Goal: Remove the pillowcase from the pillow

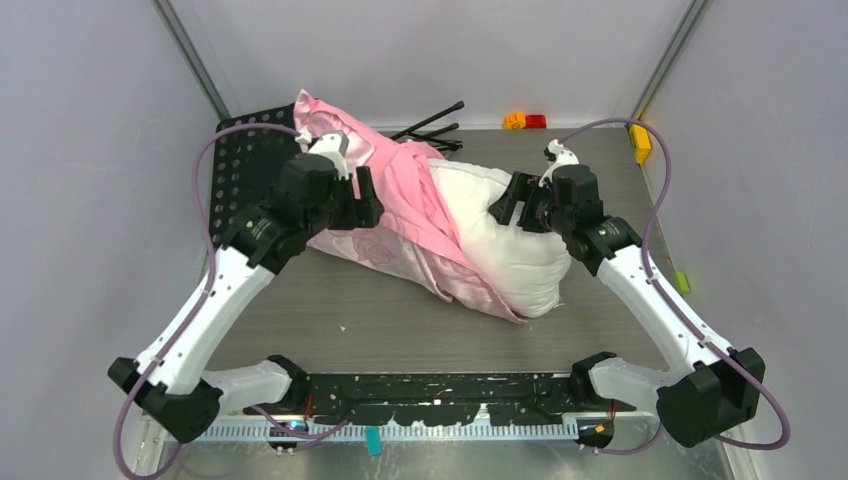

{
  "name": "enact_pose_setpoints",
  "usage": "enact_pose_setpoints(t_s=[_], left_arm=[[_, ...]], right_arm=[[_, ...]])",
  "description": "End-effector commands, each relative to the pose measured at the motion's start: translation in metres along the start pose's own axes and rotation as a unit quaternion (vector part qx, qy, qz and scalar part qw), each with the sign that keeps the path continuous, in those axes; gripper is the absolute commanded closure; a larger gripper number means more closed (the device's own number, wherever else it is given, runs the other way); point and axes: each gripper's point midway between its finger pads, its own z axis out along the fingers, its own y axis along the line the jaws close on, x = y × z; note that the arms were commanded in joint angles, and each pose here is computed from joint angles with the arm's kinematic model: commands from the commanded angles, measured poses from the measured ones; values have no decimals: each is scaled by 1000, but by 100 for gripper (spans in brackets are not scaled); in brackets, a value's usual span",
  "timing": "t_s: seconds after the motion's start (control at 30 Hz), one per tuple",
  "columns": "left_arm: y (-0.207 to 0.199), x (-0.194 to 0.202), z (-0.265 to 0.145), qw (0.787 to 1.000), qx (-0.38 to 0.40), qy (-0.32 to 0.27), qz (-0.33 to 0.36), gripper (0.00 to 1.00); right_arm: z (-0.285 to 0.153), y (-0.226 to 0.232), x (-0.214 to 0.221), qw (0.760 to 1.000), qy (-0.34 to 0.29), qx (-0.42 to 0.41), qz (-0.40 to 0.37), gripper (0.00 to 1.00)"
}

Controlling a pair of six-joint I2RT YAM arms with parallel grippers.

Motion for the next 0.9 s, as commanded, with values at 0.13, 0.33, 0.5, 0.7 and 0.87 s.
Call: enact_pose_setpoints(t_s=[0.13,0.33,0.5,0.7,0.87], left_arm=[[-126,39,-51,988,152,2,-14,20],[-174,71,-39,986,152,-46,-45,0],[-173,89,-1,984,125,-73,-106,0],[-164,100,50,987,99,-26,-124,0],[-133,99,76,986,68,-38,-146,8]], right_arm=[[9,-8,43,997,77,16,18,32],[6,-3,39,997,71,9,20,33],[0,-2,38,998,65,5,22,35],[-7,2,40,998,66,-6,24,38],[-13,-2,42,998,60,0,23,44]])
